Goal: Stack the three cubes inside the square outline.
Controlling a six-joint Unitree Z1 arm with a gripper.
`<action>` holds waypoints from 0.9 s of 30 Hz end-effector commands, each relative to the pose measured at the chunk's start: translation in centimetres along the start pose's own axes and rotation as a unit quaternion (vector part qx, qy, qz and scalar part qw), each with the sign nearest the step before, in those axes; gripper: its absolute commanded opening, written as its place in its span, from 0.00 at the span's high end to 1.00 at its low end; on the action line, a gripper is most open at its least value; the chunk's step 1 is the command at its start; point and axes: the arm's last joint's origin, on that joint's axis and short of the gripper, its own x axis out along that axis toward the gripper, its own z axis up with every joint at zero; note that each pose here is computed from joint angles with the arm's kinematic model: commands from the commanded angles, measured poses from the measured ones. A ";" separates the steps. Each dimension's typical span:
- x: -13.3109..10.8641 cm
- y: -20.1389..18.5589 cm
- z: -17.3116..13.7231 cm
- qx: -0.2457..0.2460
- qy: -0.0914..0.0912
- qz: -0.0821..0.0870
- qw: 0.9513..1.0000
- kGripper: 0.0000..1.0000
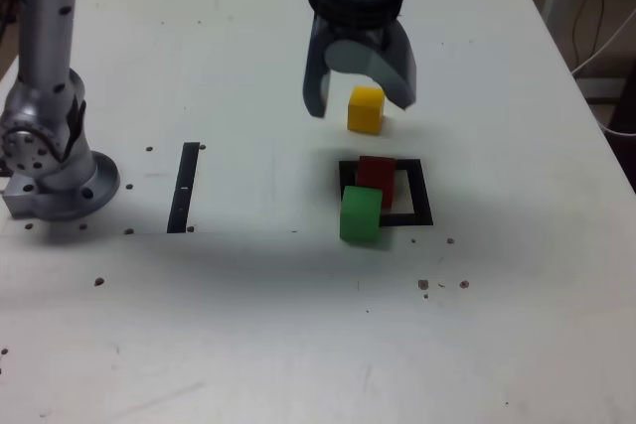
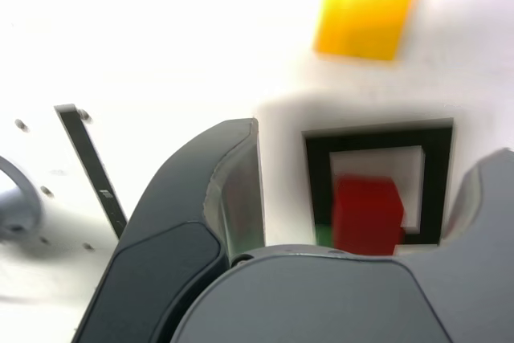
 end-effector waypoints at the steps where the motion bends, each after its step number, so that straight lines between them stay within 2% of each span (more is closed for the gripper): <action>1: 0.3 1.2 -0.3 0.000 0.001 0.000 1.000 0.01; 9: 1.6 4.8 0.8 0.012 0.002 0.004 1.000 0.01; 17: 4.4 5.9 2.5 0.024 0.025 -0.010 0.999 0.01; 22: 5.5 6.1 3.4 0.031 0.025 -0.013 0.999 0.01; 27: 6.1 6.2 4.0 0.035 0.024 -0.014 0.999 0.09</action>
